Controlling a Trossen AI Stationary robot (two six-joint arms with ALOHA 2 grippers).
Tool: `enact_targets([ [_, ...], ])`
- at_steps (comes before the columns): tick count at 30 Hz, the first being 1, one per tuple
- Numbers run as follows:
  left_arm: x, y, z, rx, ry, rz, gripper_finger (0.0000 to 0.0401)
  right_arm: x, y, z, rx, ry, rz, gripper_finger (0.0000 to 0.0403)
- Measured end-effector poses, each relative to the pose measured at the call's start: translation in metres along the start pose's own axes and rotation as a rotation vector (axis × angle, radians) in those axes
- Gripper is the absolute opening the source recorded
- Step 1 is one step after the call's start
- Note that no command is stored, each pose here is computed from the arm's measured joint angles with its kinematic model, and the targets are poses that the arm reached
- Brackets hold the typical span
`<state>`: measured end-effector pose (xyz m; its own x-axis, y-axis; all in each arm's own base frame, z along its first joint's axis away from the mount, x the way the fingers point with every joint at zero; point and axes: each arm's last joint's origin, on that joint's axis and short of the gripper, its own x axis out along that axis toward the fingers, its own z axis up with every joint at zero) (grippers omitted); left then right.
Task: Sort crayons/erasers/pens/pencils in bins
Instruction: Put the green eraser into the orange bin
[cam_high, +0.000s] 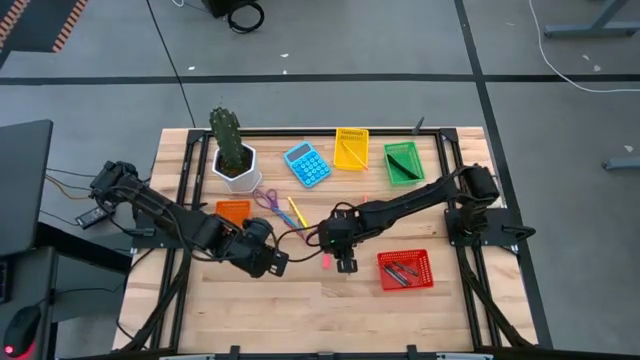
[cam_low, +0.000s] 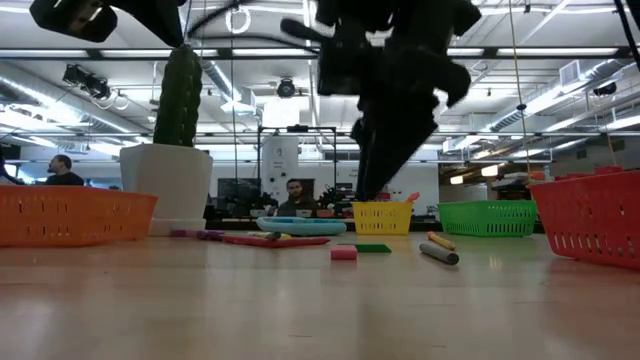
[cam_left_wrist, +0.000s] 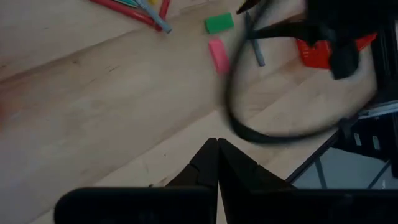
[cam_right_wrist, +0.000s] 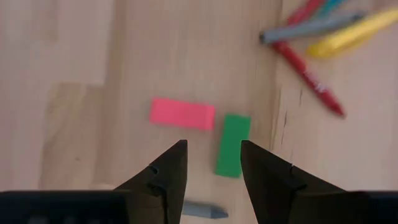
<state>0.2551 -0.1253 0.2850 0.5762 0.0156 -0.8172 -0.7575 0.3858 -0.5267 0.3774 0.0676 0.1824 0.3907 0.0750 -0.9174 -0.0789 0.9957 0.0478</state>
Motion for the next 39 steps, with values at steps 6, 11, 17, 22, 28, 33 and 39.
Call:
enact_targets([
  [6, -0.001, 0.0, -0.004, 0.005, 0.007, -0.004, 0.002, 0.024, -0.004, -0.004, 0.014, 0.056, -0.032, 0.0155],
  [11, -0.003, -0.002, -0.01, 0.005, 0.019, -0.025, 0.0021, 0.036, -0.017, -0.008, 0.046, 0.094, -0.05, 0.0155],
  [17, -0.004, -0.001, -0.013, 0.013, 0.023, -0.027, 0.001, 0.036, -0.032, -0.007, 0.073, 0.092, -0.06, 0.0155],
  [22, -0.004, -0.001, -0.013, 0.037, 0.023, -0.025, 0.0016, 0.041, -0.037, -0.011, 0.103, 0.074, 0.021, 0.0155],
  [28, -0.004, -0.001, -0.013, 0.041, 0.023, -0.022, 0.0027, 0.047, -0.031, -0.022, 0.091, 0.085, 0.035, 0.0155],
  [33, -0.004, -0.001, -0.012, 0.043, 0.022, -0.022, 0.0018, 0.046, -0.028, -0.023, 0.069, 0.087, 0.023, 0.0155],
  [39, -0.004, -0.001, -0.012, 0.042, 0.022, -0.022, 0.0011, 0.046, -0.027, -0.021, 0.123, 0.076, -0.009, 0.0143],
])
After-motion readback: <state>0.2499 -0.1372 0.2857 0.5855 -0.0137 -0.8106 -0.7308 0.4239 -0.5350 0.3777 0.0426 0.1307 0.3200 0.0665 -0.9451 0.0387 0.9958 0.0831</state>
